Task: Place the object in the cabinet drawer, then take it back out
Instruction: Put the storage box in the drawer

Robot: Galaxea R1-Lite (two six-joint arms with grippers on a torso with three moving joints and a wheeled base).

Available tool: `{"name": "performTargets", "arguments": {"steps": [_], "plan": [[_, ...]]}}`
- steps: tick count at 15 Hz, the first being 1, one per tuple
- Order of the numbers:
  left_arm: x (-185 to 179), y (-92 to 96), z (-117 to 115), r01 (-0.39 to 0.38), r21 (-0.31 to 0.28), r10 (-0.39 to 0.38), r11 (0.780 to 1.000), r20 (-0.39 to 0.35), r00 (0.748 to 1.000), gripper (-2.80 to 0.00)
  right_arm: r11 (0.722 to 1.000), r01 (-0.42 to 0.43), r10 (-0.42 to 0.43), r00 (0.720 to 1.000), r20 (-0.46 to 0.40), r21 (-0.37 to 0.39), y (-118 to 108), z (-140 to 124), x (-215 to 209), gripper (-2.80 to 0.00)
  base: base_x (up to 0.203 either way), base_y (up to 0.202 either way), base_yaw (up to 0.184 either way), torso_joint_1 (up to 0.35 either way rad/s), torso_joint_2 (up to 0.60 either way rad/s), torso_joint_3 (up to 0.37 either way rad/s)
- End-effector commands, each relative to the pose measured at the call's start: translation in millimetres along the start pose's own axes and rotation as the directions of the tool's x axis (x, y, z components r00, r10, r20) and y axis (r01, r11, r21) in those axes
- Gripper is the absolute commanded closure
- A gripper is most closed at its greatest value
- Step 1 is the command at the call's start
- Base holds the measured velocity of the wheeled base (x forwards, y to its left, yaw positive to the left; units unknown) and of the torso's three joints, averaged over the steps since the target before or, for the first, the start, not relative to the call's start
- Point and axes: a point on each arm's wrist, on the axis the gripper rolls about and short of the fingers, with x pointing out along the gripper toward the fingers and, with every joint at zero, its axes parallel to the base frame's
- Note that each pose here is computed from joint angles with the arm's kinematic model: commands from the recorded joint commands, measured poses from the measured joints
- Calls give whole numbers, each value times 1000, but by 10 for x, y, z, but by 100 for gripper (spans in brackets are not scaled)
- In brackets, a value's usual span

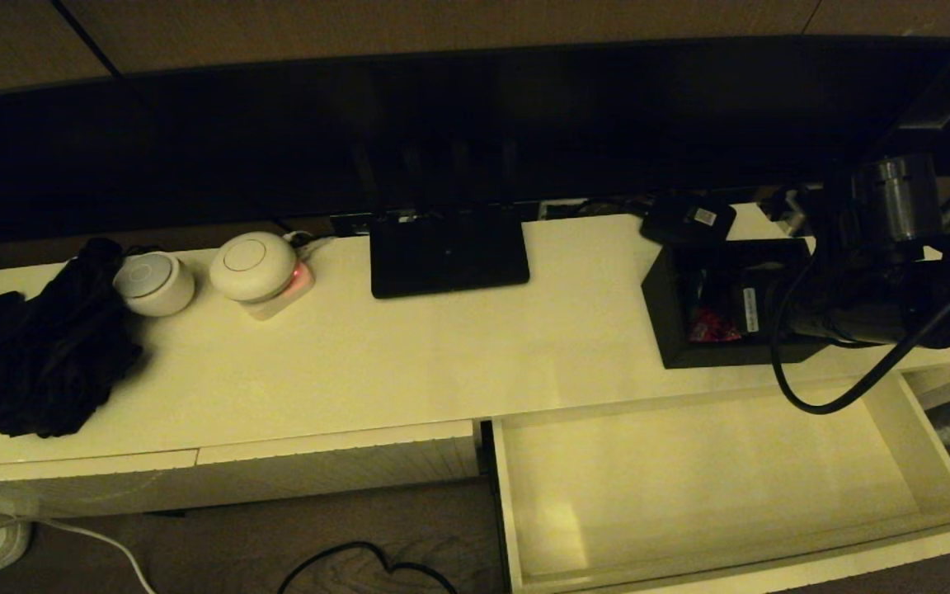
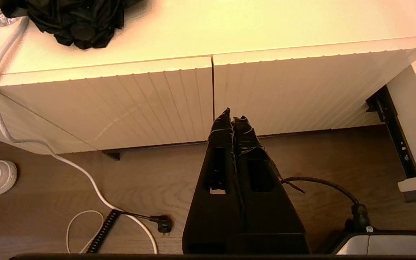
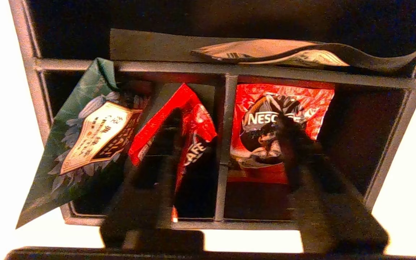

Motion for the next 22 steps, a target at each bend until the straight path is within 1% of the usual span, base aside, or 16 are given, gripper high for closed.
{"name": "performTargets", "arguments": {"steps": [1, 8, 11, 15, 17, 22], "plan": [[2, 0, -9, -1, 0, 1, 1000, -3, 1000, 0, 1000, 1, -1, 1000, 4, 0, -5, 5, -21, 0, 0, 0, 0, 0, 0, 0], [2, 0, -9, 0, 0, 0, 1000, -3, 1000, 0, 1000, -7, 7, 1000, 6, -6, 22, -45, -2, 0, 0, 0, 0, 0, 0, 0], [2, 0, -9, -1, 0, 1, 1000, -3, 1000, 0, 1000, -10, 10, 999, 31, -4, 23, -16, -24, 0, 0, 0, 0, 0, 0, 0], [2, 0, -9, -1, 0, 1, 1000, -3, 1000, 0, 999, -3, 6, 996, 90, -33, 13, 54, -58, 0, 0, 0, 0, 0, 0, 0], [2, 0, -9, 0, 0, 0, 1000, -3, 1000, 0, 999, 0, 4, 994, 110, -33, 5, 98, -100, 0, 0, 0, 0, 0, 0, 0], [2, 0, -9, -1, 0, 1, 1000, -3, 1000, 0, 1000, 0, 4, 993, 120, -31, -22, 96, -203, 0, 0, 0, 0, 0, 0, 0]]}}
